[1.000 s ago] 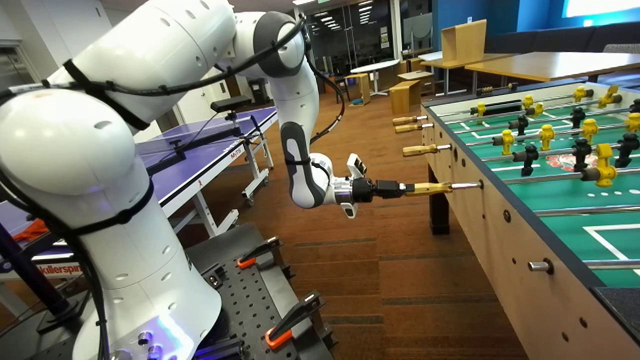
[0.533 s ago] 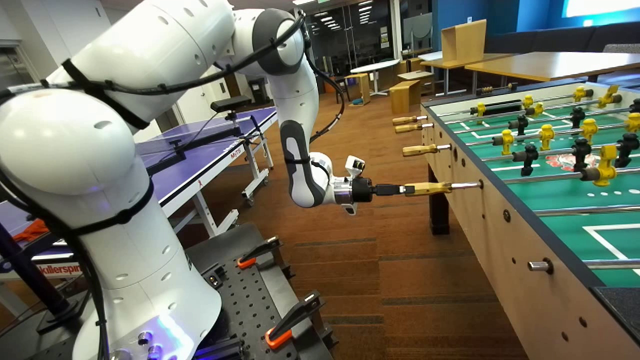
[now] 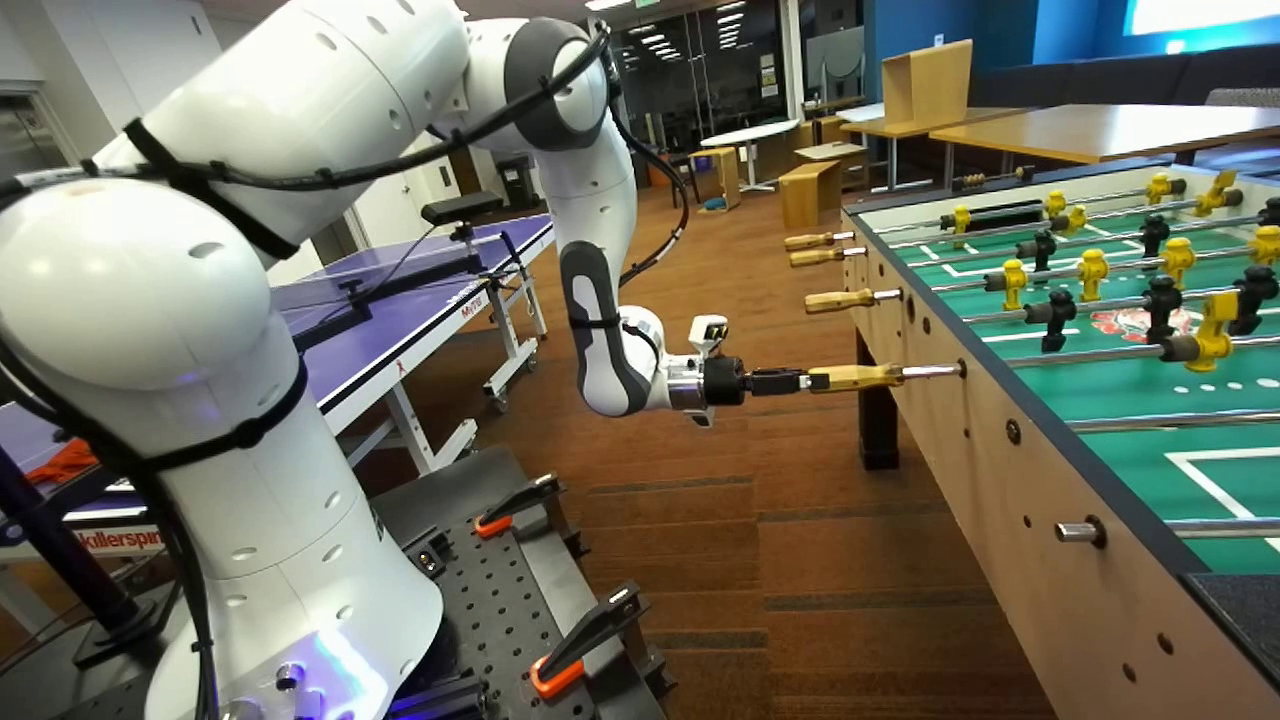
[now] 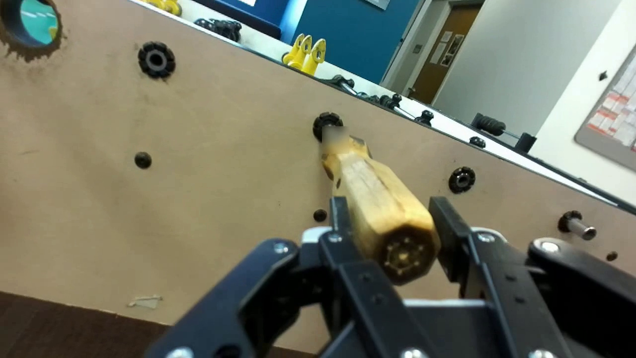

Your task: Rotate the third rod backwards

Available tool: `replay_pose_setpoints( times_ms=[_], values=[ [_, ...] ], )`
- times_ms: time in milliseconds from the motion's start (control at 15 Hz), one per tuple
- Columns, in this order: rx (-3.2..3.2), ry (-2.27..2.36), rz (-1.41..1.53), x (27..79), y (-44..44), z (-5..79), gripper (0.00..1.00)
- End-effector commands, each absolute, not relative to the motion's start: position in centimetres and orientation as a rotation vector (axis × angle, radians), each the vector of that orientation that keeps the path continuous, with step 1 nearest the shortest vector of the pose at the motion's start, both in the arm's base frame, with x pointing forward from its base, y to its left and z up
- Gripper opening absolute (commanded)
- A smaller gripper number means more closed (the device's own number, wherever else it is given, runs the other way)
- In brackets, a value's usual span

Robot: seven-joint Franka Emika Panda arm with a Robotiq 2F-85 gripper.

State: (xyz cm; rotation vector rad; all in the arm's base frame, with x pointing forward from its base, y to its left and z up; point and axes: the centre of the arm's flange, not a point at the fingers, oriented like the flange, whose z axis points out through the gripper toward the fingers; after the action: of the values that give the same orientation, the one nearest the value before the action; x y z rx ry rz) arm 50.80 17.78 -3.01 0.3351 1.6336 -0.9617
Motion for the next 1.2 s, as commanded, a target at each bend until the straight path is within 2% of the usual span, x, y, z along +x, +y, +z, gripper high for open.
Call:
replay_pose_setpoints(
  times_ms=[0,1133],
  values=[
    [0.499,1.627,-0.816,50.4,17.5,-4.3,0.18],
    [1.032,1.259,-0.136,49.7,16.0,-5.1,0.18]
  ],
)
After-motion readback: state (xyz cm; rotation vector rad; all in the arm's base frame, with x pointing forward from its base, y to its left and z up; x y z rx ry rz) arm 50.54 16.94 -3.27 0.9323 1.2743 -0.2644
